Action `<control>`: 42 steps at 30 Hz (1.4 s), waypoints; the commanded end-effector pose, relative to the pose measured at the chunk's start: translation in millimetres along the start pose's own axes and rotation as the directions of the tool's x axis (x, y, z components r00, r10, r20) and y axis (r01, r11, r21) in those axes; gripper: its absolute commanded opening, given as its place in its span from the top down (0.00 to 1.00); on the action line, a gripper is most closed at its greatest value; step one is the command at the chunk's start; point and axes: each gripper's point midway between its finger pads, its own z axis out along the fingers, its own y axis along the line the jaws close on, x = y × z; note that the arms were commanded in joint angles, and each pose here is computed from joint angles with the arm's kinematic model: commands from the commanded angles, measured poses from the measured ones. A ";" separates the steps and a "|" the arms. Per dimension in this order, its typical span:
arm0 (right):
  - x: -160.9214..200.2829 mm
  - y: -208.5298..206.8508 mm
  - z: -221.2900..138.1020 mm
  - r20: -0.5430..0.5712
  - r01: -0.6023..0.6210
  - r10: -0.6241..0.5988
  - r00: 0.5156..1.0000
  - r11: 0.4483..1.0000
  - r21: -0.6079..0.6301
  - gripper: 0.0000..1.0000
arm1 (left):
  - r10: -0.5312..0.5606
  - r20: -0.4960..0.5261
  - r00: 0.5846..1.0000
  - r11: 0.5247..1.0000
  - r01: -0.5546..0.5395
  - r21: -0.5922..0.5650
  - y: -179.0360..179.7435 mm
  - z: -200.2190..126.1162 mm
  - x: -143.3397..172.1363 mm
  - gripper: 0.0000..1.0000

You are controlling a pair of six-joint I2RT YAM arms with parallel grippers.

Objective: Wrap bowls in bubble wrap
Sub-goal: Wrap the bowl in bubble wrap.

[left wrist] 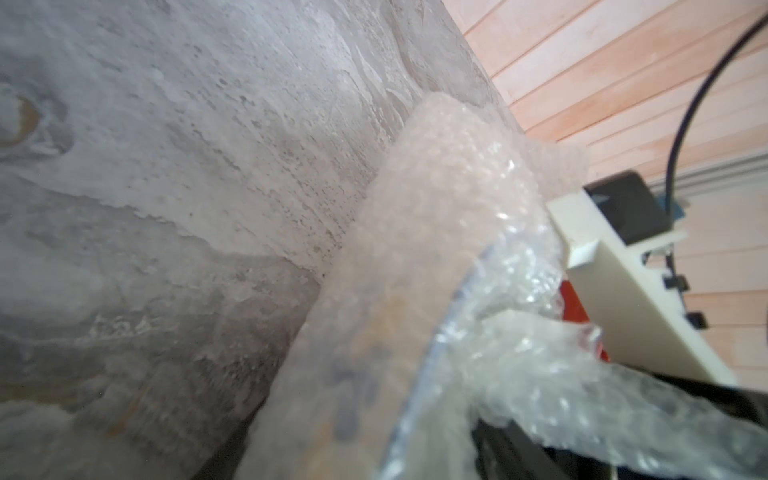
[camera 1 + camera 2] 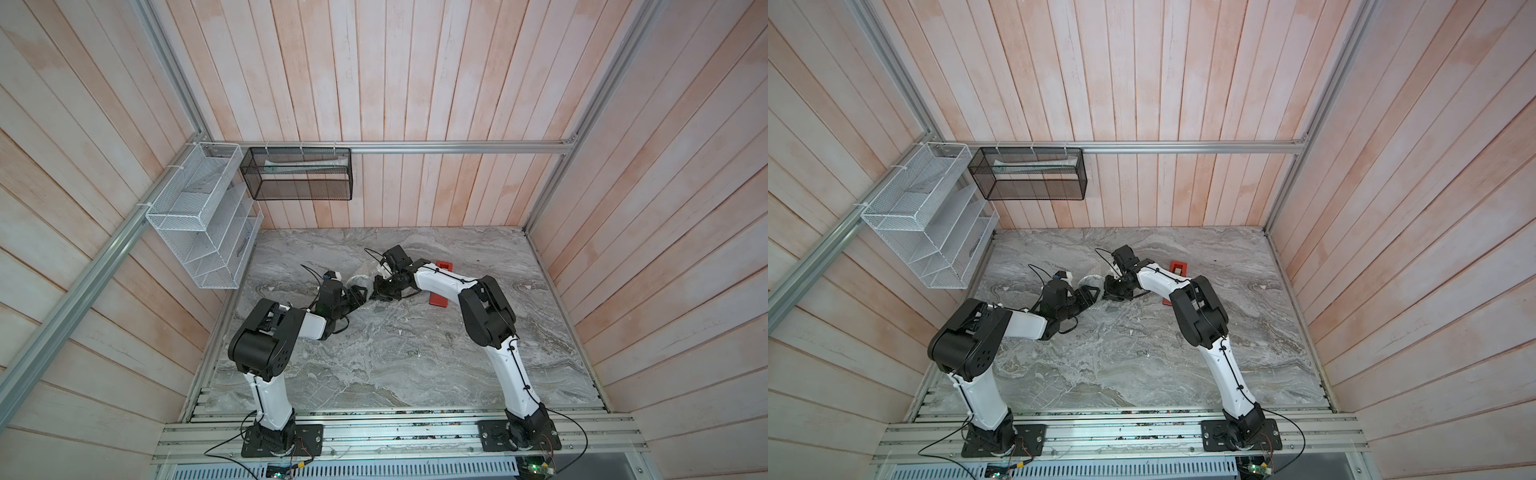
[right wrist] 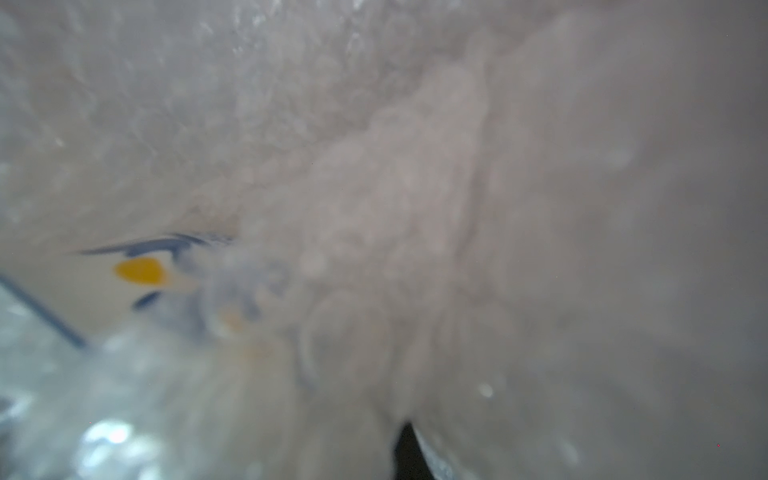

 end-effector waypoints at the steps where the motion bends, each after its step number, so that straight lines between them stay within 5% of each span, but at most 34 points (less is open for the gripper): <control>1: 5.6 10.8 1.2 -0.021 0.008 -0.008 1.000 1.000 -0.028 1.00 | -0.036 -0.084 0.996 0.995 0.028 -0.099 28.7 9.9 21.8 0.51; 3: 3.7 14.3 -5.4 -0.008 0.006 -0.006 1.000 0.999 -0.044 0.99 | -0.043 -0.097 0.994 0.992 0.031 -0.121 32.0 12.1 22.3 0.61; 10: -9.2 21.4 -30.7 0.044 0.006 -0.002 0.999 0.996 -0.091 0.91 | -0.033 -0.126 0.991 0.990 0.015 -0.141 32.5 14.8 22.2 0.71; 15: -25.4 30.9 -57.0 0.097 0.015 -0.001 0.995 0.989 -0.145 0.61 | -0.028 -0.173 0.985 0.984 -0.004 -0.181 38.8 18.4 27.4 0.80; 20: -47.2 20.0 -88.0 0.170 0.007 0.015 0.985 0.992 -0.130 0.44 | -0.013 -0.236 0.972 0.969 -0.045 -0.242 44.9 13.3 32.0 0.86; 30: -50.1 -24.8 -126.3 0.256 -0.062 0.091 0.962 0.991 -0.118 0.41 | -0.058 -0.350 0.935 0.954 -0.051 -0.295 67.2 -39.4 54.3 0.89; 42: -50.9 -68.0 -89.4 0.227 -0.155 0.166 0.960 0.986 -0.062 0.39 | -0.121 -0.425 0.897 0.944 -0.029 -0.330 84.3 -71.0 83.2 0.89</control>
